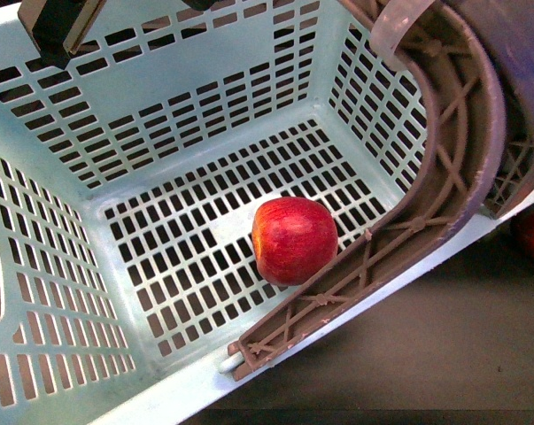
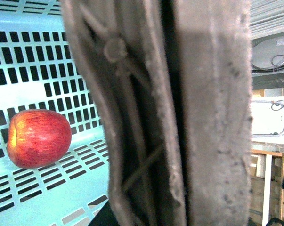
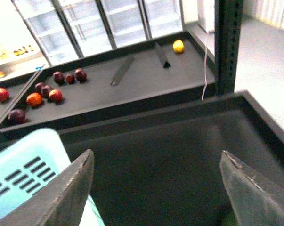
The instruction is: Pick apple with right arm and hold basket with left
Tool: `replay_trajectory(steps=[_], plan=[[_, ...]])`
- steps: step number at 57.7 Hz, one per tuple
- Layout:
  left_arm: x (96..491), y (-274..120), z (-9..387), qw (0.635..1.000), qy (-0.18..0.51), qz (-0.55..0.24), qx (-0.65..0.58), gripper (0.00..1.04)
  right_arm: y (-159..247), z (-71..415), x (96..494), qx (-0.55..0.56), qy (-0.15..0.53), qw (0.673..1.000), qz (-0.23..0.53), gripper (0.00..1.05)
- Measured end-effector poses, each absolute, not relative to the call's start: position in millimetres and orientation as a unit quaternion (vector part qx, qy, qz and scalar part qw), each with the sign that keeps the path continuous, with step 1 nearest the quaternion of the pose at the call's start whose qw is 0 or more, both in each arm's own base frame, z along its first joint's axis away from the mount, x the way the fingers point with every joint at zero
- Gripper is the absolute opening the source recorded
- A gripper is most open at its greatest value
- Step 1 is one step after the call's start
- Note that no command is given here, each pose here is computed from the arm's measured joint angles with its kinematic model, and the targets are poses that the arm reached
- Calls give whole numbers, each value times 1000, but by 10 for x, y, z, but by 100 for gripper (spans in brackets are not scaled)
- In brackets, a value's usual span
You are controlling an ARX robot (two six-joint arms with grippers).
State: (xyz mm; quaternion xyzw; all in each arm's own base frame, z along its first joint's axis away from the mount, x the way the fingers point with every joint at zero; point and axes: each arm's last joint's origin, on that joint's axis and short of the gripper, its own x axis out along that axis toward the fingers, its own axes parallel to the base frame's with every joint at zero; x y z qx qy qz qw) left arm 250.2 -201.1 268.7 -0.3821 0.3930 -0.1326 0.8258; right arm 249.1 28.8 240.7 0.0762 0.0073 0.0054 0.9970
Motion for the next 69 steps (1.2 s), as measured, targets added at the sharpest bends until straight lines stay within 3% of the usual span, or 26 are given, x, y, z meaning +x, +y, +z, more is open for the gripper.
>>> replay_trajectory(steps=[10,20,69], plan=[[2501,-2013,2687,824,395,-135,-383,15,166,2147,2136,14,4,1000,2,31],[2502,-2012,2687,825,394,-134,-382,15,96,2009,1927,5,5,1000,5,2],[2502,-2012,2687,825,394,-134,-382,15,3,1692,1339,3,-2,1000,1,2]])
